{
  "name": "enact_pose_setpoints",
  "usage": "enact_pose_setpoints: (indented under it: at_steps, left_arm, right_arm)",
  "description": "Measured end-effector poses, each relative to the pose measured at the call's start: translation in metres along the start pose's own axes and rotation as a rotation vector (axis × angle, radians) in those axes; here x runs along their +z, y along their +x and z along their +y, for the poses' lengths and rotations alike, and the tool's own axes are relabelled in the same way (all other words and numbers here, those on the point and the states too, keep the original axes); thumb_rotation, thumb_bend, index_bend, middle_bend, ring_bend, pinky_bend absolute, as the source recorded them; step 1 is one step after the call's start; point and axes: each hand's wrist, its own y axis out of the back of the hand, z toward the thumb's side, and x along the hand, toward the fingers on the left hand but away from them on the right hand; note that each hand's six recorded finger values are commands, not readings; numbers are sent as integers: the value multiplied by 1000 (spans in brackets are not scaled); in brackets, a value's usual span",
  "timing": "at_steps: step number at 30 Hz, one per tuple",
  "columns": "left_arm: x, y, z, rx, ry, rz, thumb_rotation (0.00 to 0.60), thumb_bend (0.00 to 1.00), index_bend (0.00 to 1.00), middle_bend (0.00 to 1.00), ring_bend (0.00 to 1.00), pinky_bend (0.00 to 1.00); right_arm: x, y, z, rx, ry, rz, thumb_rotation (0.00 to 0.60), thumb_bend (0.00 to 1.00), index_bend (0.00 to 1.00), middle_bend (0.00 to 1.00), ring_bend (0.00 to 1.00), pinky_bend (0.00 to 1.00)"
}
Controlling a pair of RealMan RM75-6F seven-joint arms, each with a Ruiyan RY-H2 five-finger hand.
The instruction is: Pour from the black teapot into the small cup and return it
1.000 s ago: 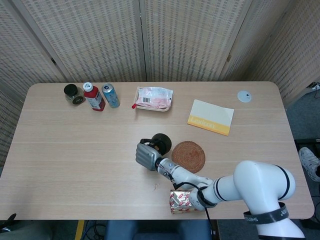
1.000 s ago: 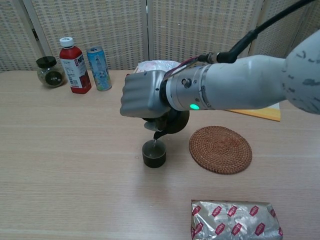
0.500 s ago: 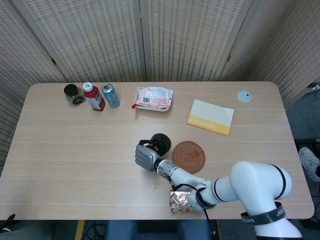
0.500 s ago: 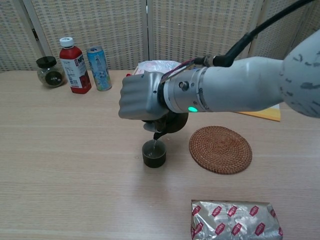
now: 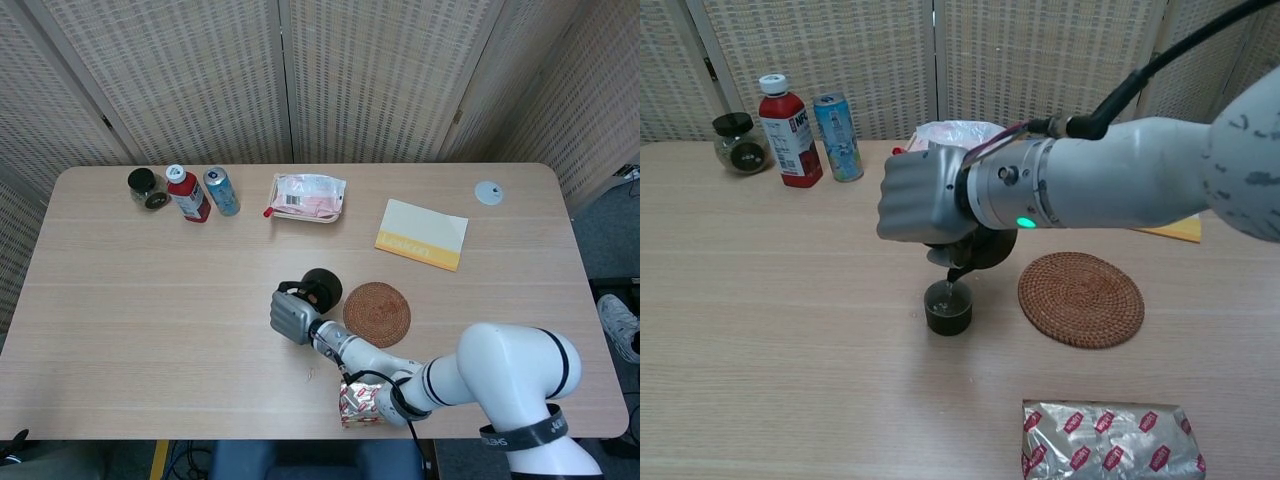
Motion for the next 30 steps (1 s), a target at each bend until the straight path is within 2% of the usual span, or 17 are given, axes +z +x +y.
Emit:
enact_pose_setpoints:
  at_steps: [7, 16, 22, 30]
  left_arm:
    - [1, -1, 1, 1, 3, -2, 600, 139, 35, 0, 2, 0]
    - [4, -1, 3, 2, 8, -10, 600, 138, 35, 0, 2, 0]
    - [8, 1, 5, 2, 14, -19, 600, 139, 35, 0, 2, 0]
    - [17, 4, 6, -1, 23, -38, 600, 139, 35, 0, 2, 0]
  right_arm:
    - [-5, 3, 0, -10, -63, -19, 394, 614, 1000, 1000, 947, 589]
    - [-12, 10, -13, 0, -191, -49, 394, 610, 1000, 1000, 947, 584]
    - [-21, 18, -22, 9, -335, -80, 393, 607, 1000, 1000, 947, 582]
    - [-41, 39, -43, 14, -608, -141, 393, 595, 1000, 1000, 947, 582]
